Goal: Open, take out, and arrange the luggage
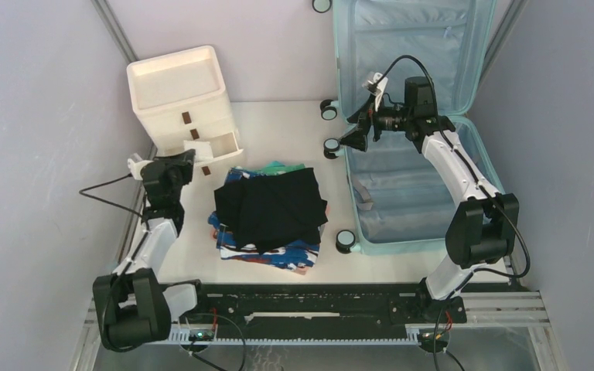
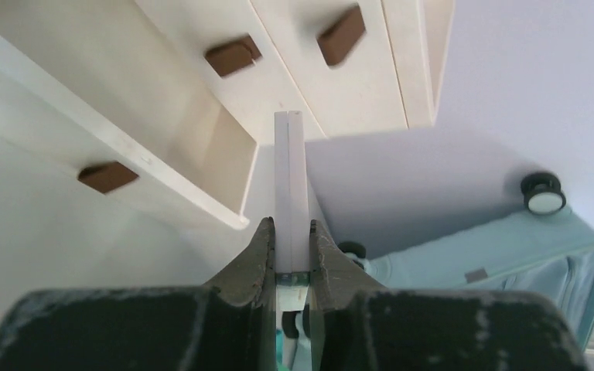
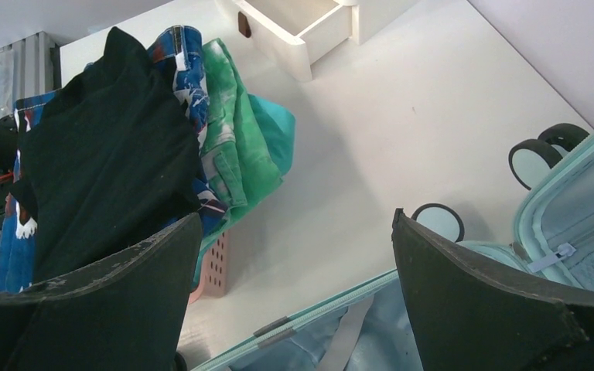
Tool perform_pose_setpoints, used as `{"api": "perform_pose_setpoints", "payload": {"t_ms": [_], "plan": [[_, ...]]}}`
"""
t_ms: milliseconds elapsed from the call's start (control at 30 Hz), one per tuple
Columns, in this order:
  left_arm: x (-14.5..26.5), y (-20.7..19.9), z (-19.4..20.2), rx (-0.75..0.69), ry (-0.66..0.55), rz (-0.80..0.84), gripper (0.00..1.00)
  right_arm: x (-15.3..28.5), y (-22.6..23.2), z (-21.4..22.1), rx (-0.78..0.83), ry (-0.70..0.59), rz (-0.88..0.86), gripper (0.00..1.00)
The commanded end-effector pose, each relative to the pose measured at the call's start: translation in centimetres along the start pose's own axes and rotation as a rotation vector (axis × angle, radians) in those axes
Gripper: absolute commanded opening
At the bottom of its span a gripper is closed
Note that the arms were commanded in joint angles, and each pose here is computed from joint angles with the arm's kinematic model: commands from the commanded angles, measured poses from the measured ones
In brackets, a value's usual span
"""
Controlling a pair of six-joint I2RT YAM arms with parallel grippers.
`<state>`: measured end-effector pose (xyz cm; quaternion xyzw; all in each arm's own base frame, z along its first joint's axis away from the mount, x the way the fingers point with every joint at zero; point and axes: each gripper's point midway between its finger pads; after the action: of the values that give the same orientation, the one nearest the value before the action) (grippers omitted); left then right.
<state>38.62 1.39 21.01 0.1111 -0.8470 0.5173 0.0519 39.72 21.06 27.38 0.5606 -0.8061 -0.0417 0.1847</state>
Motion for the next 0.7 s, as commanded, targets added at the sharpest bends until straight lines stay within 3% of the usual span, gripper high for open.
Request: {"api": "perform_pose_setpoints", "payload": {"t_ms": [0,367,533,667], "plan": [[-1.3,-0.5,-2.0,0.075,-0.030,0.062,0.00,0.5,0.8,-1.3,0.074,-0.025,-0.006,1.00],[-6.9,2.7,-2.7,0.171,-0.005,-0.021,0.02,0.8,0.7,-0.5,0.083,-0.006,0.003,1.00],[-9.2,3.8,-3.0,0.206,-0.019,-0.063,0.10,0.9,0.6,-0.2,0.082,-0.001,0.009,1.00],[-10.4,4.9,-2.8,0.277,-0.020,-0.103,0.25,1.0,0.4,-0.2,0.081,0.000,0.013,1.00]]}}
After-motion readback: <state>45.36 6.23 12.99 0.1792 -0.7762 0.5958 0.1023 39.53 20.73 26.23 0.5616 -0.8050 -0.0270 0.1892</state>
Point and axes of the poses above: each gripper's point midway between its finger pads, its own x axis back along the fingers, its own y axis along the line the jaws close on, z = x × y, and after that the axes turned 7 degrees about -x, right-handed
